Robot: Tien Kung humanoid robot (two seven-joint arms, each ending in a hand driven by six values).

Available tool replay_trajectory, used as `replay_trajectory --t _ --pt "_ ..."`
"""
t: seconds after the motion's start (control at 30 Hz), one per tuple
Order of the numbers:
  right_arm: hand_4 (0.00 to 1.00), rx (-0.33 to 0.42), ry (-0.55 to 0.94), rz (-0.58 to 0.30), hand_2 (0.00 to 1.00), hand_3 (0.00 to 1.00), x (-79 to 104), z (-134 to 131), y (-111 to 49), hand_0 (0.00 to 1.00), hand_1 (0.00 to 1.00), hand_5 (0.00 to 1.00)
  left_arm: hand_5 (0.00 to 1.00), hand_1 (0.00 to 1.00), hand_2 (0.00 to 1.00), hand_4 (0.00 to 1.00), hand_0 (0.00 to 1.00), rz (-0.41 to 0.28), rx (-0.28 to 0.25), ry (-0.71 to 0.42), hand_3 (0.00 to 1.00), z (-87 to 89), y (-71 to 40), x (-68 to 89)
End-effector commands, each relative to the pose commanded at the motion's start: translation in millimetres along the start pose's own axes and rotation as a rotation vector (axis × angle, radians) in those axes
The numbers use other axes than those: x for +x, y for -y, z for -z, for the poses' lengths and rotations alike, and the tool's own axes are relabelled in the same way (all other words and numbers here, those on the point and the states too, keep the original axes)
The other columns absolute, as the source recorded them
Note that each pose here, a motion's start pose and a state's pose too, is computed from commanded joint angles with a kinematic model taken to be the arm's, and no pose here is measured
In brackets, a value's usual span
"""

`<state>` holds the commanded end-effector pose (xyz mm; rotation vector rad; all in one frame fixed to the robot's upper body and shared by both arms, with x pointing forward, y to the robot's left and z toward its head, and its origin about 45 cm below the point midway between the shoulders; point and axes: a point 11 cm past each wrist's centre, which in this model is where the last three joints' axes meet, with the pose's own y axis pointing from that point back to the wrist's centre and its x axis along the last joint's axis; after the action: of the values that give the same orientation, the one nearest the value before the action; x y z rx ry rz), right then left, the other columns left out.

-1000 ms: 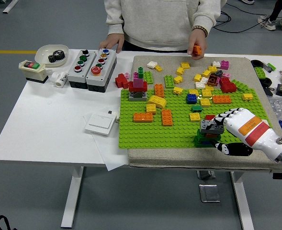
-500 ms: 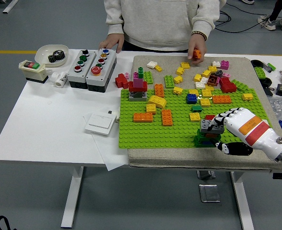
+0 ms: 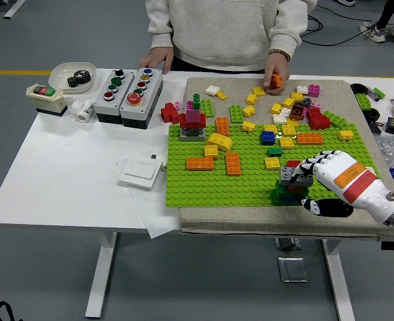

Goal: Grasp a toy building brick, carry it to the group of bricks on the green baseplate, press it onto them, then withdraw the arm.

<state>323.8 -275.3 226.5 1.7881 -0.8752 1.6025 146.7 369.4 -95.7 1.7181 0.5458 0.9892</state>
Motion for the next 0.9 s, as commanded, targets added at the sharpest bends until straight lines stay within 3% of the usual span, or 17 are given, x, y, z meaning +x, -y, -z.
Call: replay_trajectory --t 0.9 --pt "0.656 -0.004 0.021 -0.011 0.544 0.492 2.7 -4.3 -0.6 0.575 0.549 0.299 0.649 0.709 0.731 0.650 0.644 -0.004 -0.003 0.001 0.581 -1.2 -0.3 1.5"
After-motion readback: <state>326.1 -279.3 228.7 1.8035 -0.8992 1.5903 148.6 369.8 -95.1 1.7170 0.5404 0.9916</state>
